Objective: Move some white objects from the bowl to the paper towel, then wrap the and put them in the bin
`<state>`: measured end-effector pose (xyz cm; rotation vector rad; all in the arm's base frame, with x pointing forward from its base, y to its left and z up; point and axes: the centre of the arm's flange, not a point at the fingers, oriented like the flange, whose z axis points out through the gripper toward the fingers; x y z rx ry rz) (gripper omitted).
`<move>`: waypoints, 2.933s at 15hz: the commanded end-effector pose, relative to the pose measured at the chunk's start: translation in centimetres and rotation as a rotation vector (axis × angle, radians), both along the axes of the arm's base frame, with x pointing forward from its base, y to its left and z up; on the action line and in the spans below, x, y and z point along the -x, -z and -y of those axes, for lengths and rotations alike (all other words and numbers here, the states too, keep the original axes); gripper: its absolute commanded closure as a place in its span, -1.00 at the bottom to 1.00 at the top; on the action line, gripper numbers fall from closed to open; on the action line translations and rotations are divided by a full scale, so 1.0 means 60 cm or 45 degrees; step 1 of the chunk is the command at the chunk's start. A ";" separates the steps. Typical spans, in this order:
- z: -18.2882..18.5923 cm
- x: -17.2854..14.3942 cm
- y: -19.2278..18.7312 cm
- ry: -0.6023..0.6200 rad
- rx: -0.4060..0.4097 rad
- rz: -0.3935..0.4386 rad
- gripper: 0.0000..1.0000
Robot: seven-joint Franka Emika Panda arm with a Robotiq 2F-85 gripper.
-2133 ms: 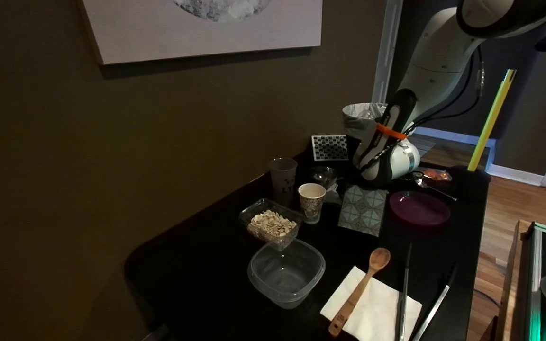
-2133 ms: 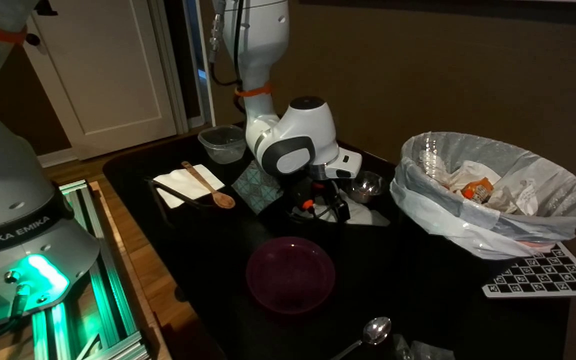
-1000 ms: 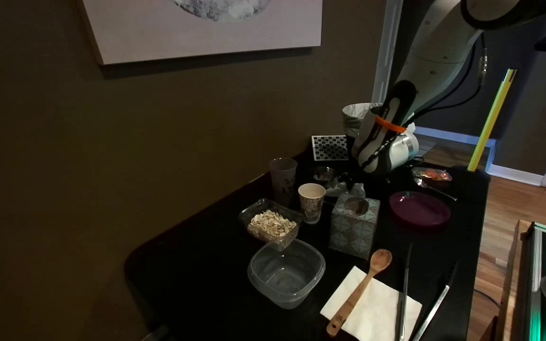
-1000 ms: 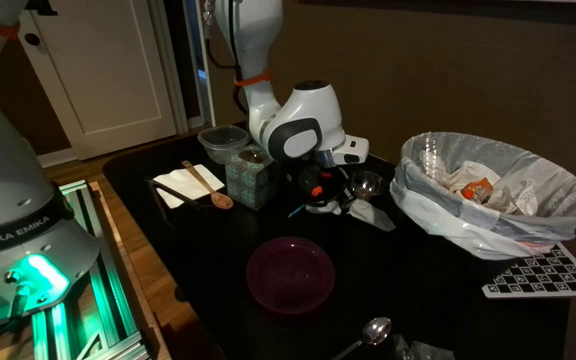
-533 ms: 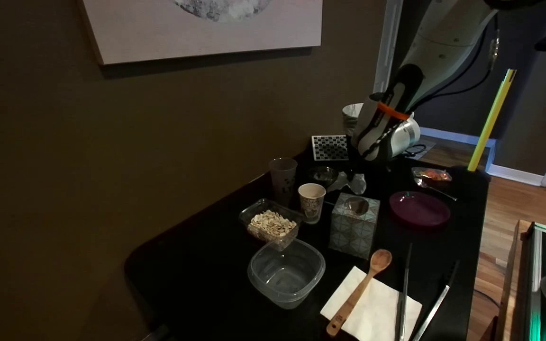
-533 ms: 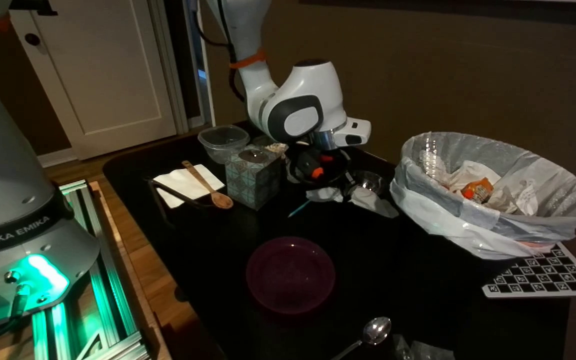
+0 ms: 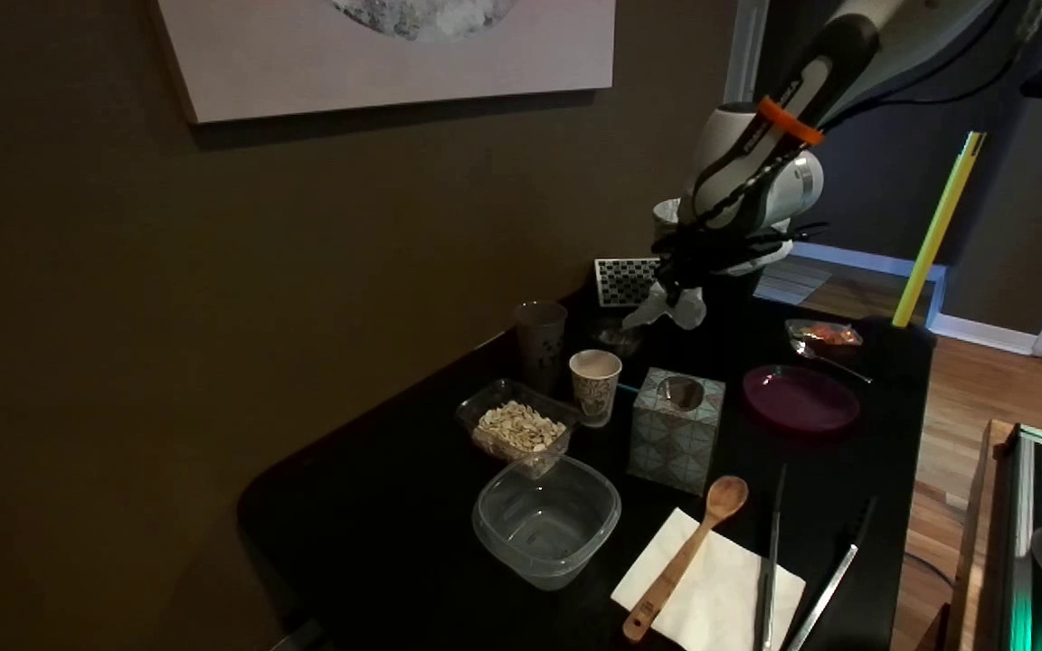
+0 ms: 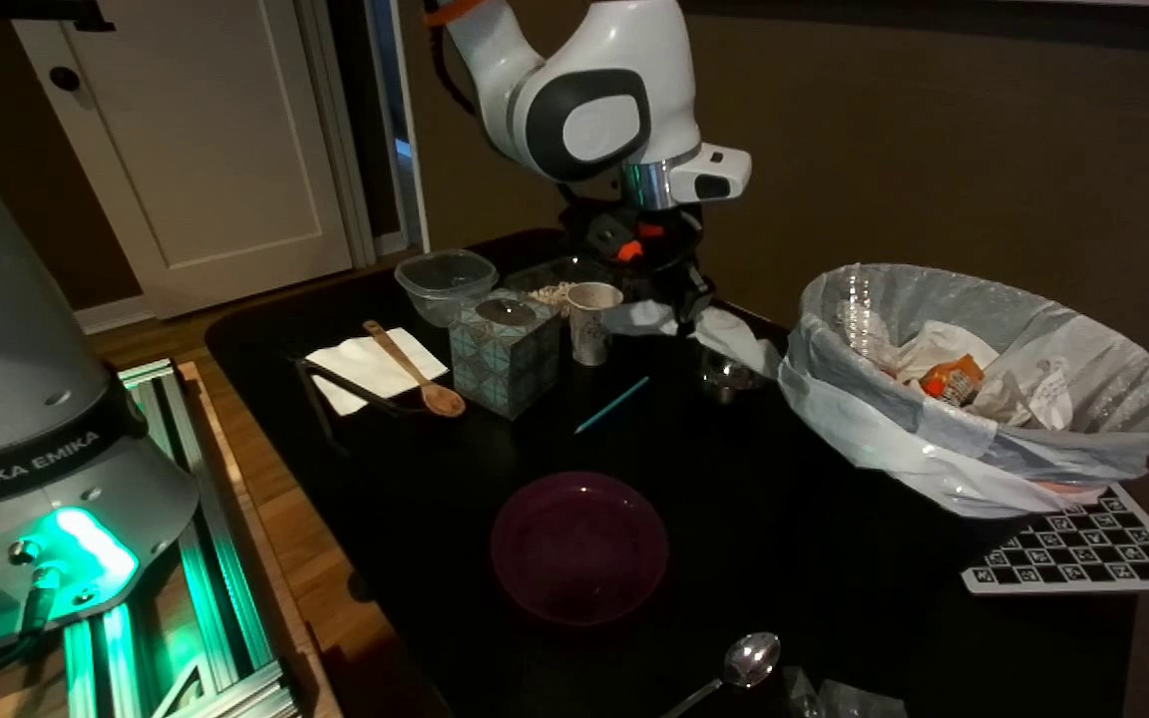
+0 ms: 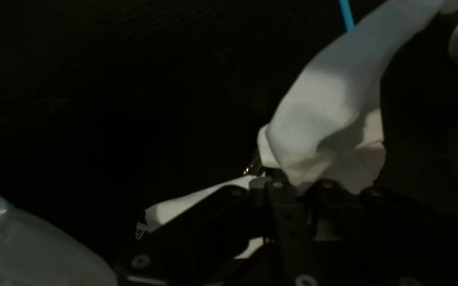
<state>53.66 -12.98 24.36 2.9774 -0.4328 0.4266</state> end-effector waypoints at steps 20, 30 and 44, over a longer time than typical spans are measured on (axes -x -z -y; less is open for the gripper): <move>0.265 0.018 -0.293 0.250 0.334 0.193 0.95; 0.350 -0.062 -0.176 0.429 0.356 0.383 0.31; 0.320 -0.087 -0.238 0.509 0.329 0.385 -1.00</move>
